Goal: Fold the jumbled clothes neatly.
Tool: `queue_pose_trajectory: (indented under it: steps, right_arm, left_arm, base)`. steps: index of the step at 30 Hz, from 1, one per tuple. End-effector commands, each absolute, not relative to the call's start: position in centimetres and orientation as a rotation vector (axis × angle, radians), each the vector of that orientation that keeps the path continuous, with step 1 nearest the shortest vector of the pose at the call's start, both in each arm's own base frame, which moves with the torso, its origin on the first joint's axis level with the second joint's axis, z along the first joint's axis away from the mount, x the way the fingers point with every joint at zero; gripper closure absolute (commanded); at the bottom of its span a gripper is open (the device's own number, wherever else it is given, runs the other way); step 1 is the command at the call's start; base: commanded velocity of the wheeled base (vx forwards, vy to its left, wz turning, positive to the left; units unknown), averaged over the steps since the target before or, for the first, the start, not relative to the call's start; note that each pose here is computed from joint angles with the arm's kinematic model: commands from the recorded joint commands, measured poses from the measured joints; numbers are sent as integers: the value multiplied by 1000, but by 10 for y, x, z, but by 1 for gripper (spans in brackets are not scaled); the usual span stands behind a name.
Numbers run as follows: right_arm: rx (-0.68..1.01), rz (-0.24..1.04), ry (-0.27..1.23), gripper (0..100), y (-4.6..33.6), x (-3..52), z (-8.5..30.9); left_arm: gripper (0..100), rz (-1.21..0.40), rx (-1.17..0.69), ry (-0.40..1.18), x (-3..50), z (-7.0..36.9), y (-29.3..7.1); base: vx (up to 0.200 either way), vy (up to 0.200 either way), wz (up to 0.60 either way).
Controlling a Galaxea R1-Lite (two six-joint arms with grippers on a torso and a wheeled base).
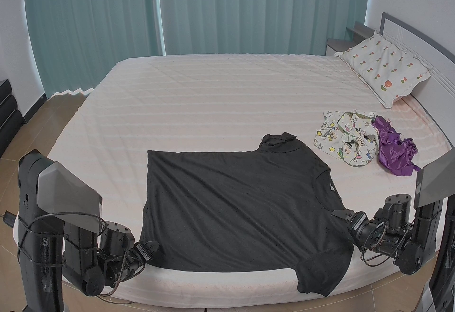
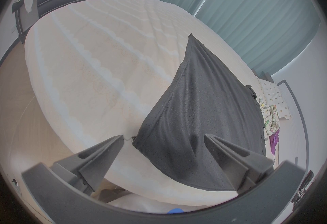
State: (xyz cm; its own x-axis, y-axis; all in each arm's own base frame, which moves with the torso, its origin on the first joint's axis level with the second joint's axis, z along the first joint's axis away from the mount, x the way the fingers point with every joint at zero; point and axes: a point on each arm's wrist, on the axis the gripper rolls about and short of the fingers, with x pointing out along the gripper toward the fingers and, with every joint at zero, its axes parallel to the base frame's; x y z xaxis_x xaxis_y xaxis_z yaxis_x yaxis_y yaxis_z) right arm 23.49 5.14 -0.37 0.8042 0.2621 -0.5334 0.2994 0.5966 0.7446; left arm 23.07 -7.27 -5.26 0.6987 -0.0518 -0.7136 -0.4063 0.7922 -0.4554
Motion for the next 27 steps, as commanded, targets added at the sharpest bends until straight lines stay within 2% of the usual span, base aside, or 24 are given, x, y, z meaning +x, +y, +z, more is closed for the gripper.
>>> queue_pose_trajectory:
  steps: [1, 2, 15, 17, 20, 27]
  right_arm:
    - [948, -21, 663, 0, 52, 235, -5]
    - [948, -21, 663, 0, 52, 235, -5]
    - [901, -25, 688, 0, 50, 229, -8]
    - [847, -22, 707, 0, 47, 224, -10]
    - [674, 18, 725, 0, 44, 221, -14]
    - [565, -14, 781, 0, 29, 221, -30]
  left_arm:
    - [0, 209, -630, 784, 234, -57, -74]
    - [100, 210, -626, 784, 234, -57, -74]
    - [100, 272, -503, 915, 193, -56, -60]
    - [100, 268, -490, 925, 191, -56, -60]
    - [100, 271, -477, 939, 190, -57, -60]
    - [100, 265, -445, 1001, 182, -51, -61]
  base:
    - [0, 0, 0]
    - [0, 0, 0]
    - [0, 0, 0]
    - [0, 0, 0]
    - [0, 0, 0]
    - [0, 0, 0]
